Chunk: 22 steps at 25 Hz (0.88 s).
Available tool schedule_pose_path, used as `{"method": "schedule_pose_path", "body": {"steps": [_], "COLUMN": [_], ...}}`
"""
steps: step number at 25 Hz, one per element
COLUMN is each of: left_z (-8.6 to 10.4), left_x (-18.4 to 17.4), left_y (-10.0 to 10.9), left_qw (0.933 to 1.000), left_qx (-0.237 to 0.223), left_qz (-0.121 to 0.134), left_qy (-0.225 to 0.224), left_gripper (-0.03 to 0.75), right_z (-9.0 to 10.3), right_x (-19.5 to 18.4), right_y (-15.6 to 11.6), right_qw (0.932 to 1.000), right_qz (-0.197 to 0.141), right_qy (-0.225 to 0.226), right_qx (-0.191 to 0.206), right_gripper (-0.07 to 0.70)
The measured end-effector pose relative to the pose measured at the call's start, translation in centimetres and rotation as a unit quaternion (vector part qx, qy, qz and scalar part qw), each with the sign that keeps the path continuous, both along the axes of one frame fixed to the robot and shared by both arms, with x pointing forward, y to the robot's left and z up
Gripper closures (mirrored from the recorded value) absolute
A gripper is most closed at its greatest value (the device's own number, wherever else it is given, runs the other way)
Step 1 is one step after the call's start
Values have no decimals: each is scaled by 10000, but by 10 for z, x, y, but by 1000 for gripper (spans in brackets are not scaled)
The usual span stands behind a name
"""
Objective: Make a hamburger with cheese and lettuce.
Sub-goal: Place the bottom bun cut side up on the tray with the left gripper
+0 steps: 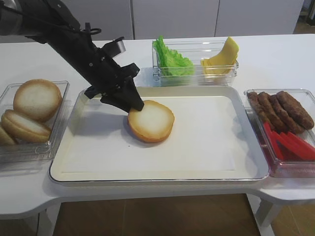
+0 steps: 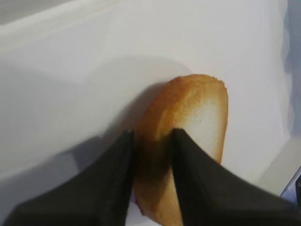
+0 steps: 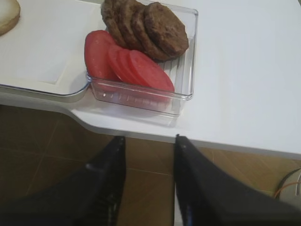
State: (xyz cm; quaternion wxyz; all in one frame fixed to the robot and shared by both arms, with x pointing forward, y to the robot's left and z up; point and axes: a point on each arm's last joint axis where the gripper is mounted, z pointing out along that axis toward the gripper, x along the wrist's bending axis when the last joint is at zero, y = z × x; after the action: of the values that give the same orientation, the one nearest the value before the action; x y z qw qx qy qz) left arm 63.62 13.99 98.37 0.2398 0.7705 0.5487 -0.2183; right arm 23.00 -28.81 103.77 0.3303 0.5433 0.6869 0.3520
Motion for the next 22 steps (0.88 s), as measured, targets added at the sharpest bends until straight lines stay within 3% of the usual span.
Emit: {"method": "schedule_pose_path", "body": {"steps": [12,22], "left_z": [0,3], "left_x": [0,1], "left_y": [0,0], "left_qw": [10000,9999], "left_qx": [4,-16], "left_qz": [-2,-93], "left_qy": [-1,-118], "left_gripper": [314,271], "right_z": [0,0], "right_x": [0,0], "right_y": [0,0], "right_qw": [10000,10000], "right_qz": [0,0], "right_qy": [0,0], "right_qx": [0,0], "right_gripper": [351,351]}}
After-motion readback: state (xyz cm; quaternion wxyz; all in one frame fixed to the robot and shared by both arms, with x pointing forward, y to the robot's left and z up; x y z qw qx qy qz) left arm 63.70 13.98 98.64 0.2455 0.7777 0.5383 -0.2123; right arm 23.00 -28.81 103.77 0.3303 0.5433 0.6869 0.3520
